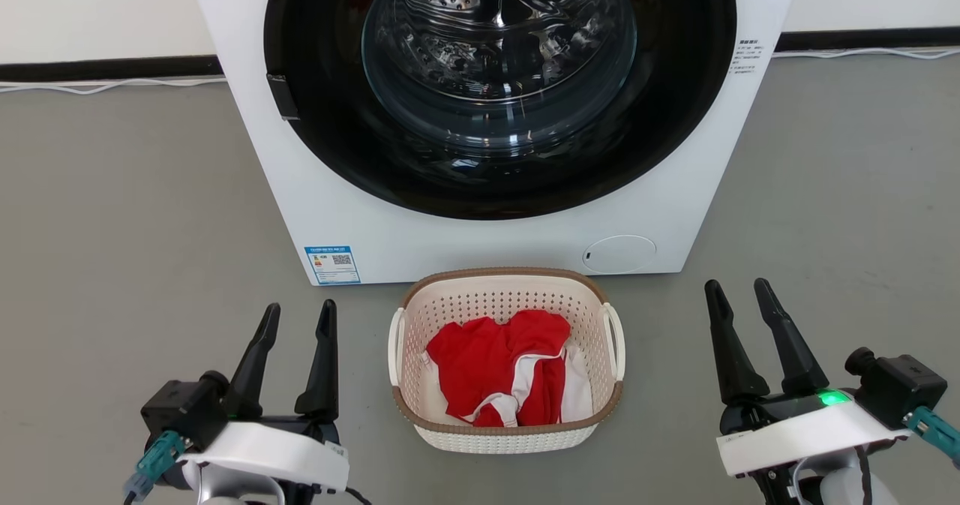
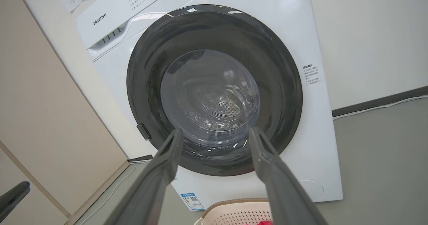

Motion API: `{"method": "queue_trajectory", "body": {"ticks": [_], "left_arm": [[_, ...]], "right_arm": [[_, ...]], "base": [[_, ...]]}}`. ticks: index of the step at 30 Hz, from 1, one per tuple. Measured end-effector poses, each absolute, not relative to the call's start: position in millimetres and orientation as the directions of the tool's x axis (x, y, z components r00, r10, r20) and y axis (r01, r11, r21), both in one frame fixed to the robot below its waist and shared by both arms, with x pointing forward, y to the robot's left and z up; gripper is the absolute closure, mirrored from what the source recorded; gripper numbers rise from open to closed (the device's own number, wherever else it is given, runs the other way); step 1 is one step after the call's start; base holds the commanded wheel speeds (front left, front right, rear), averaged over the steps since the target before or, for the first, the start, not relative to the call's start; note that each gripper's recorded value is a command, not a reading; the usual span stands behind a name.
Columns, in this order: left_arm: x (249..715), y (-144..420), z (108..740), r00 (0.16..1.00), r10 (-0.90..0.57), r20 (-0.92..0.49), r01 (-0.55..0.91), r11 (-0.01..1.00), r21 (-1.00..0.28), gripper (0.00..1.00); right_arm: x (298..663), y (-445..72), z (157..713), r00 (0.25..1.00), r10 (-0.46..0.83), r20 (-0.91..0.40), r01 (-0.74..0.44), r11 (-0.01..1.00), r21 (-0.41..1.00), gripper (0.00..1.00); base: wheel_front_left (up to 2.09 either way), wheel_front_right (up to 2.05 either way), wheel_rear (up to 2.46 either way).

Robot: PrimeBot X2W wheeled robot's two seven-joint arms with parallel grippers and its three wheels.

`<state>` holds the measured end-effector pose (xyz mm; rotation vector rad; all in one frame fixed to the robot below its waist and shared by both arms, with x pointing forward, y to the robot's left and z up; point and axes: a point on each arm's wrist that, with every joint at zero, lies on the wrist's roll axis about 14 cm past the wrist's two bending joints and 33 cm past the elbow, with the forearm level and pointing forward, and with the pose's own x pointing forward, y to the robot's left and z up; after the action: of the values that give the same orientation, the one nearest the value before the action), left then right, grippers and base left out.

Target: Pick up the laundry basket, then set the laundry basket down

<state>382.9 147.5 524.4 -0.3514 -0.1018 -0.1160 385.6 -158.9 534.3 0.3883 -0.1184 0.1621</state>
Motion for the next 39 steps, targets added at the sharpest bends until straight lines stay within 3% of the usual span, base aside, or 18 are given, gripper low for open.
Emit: {"method": "queue_trajectory", "body": {"ticks": [16, 39], "left_arm": [[387.2, 139.3, 539.8, 0.973, -0.129, 0.19, 0.164, 0.97, -0.181, 0.0], [388.1, 141.6, 534.7, 0.978, -0.116, 0.173, 0.148, 0.972, -0.182, 0.0]], "right_arm": [[391.1, -158.3, 537.8, 0.972, 0.153, 0.176, -0.188, 0.962, 0.197, 0.0], [391.9, -167.9, 526.7, 0.983, 0.116, 0.144, -0.145, 0.967, 0.208, 0.0]], "base": [[0.0, 0.0, 0.0], [0.0, 0.0, 0.0]]}}
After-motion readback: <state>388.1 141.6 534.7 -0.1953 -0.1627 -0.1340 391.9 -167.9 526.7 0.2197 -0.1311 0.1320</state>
